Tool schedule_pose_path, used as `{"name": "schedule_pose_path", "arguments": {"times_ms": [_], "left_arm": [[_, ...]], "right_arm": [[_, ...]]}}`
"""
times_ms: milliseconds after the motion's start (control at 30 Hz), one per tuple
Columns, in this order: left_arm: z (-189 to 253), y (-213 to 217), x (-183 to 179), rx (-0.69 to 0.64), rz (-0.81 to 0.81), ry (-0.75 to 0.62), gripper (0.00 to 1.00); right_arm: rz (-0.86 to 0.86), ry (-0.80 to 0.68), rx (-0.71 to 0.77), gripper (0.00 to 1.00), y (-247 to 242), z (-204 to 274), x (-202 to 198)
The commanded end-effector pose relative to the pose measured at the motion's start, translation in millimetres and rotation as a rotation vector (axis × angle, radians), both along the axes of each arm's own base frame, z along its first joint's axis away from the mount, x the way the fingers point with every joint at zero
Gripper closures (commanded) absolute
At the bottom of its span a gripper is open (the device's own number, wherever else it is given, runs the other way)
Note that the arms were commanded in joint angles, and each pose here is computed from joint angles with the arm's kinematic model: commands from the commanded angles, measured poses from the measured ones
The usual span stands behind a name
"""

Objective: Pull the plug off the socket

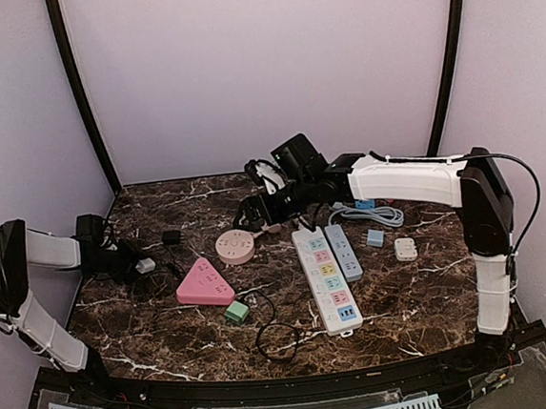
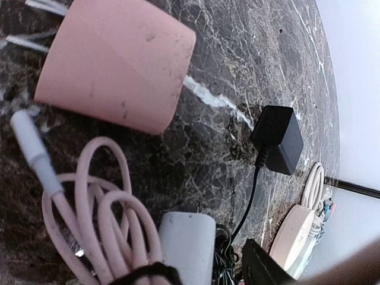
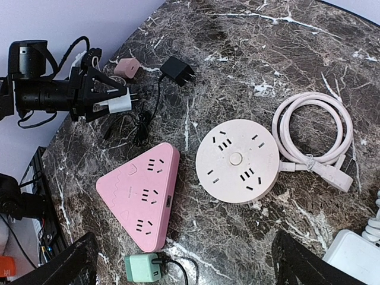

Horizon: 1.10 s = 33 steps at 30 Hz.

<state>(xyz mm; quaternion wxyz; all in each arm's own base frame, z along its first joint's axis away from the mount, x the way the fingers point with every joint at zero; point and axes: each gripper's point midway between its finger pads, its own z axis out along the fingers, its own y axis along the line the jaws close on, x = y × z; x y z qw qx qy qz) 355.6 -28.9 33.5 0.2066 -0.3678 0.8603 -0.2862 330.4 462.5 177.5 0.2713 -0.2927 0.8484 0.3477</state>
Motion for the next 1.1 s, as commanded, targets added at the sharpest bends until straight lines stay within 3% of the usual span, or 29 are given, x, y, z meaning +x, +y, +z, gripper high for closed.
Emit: {"name": "schedule_pose_path", "arguments": {"times_ms": [0,67,433,600,867,1067], "left_arm": [[-18,5,-38,0.028,0.036,0.114,0.37],[-15,7,-44,0.039,0.046,0.115,0.31],[8,28,-83,0.136,0.183,0.118,0.24],[39,39,-86,0.186,0.234,0.018,0.19],[89,23,-67,0.170,0.114,-0.129,0.02],[135,-13,-48,0.186,-0.043,-0.282,0.01]], "right_arm": [[-0.007,-0.045,0.042,0.01,0,21,2],[-0.006,-0.043,0.046,0.01,0,22,2],[-0.005,-0.035,0.044,0.01,0,18,0],[0.002,-0.024,0.047,0.01,1,15,-2],[-0.027,-0.038,0.046,0.01,-6,20,4],[-0.103,-0.061,0.059,0.01,-29,29,17]]}}
